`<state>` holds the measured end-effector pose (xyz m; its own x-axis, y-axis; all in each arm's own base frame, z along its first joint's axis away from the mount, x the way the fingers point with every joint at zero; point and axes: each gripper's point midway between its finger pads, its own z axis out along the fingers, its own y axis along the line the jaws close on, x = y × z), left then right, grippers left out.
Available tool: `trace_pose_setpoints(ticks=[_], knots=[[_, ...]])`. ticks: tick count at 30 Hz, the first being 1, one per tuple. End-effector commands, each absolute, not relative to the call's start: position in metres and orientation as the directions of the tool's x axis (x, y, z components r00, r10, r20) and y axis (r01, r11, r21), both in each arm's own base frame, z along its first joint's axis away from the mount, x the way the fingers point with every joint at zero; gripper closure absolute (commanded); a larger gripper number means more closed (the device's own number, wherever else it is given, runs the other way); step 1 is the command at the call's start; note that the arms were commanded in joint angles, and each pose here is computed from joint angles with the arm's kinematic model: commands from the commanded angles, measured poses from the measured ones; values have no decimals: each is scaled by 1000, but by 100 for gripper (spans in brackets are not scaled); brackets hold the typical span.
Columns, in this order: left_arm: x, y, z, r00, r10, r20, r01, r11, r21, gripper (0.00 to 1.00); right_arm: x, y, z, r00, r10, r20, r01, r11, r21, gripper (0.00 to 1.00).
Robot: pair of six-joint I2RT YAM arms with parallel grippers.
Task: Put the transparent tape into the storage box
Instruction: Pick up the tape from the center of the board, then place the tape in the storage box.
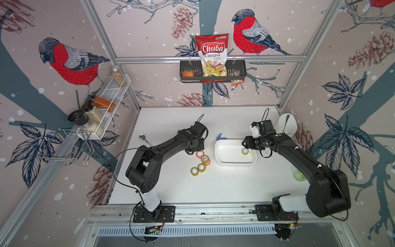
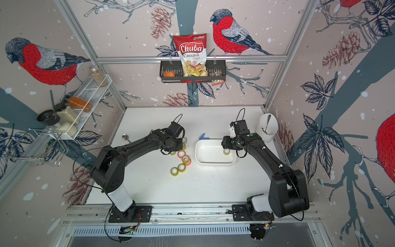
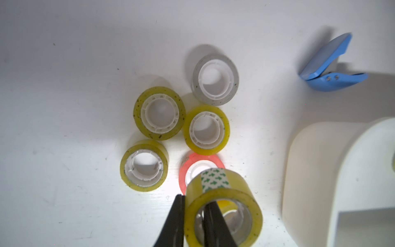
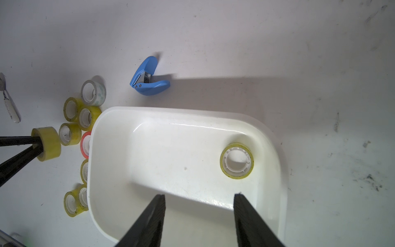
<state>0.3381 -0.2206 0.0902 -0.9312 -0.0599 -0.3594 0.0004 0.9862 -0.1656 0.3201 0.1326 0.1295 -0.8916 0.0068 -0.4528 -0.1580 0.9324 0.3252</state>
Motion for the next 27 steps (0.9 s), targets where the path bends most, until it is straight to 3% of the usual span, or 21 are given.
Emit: trace_pose_setpoints(ticks=[1,10,27], knots=[[335,-219,107,-927,-45,-373,10,990,-143,79,323,134,137,-881,26,-471,-161,922,352,44],[336,-267,147,-905,29,-424,108,981,-164,78,325,127,144,-872,65,-486,-142,915,377,44],[332,-348,139,-906,113,-408,229,942,-246,78,324,123,144,-869,87,-487,-131,908,397,44]])
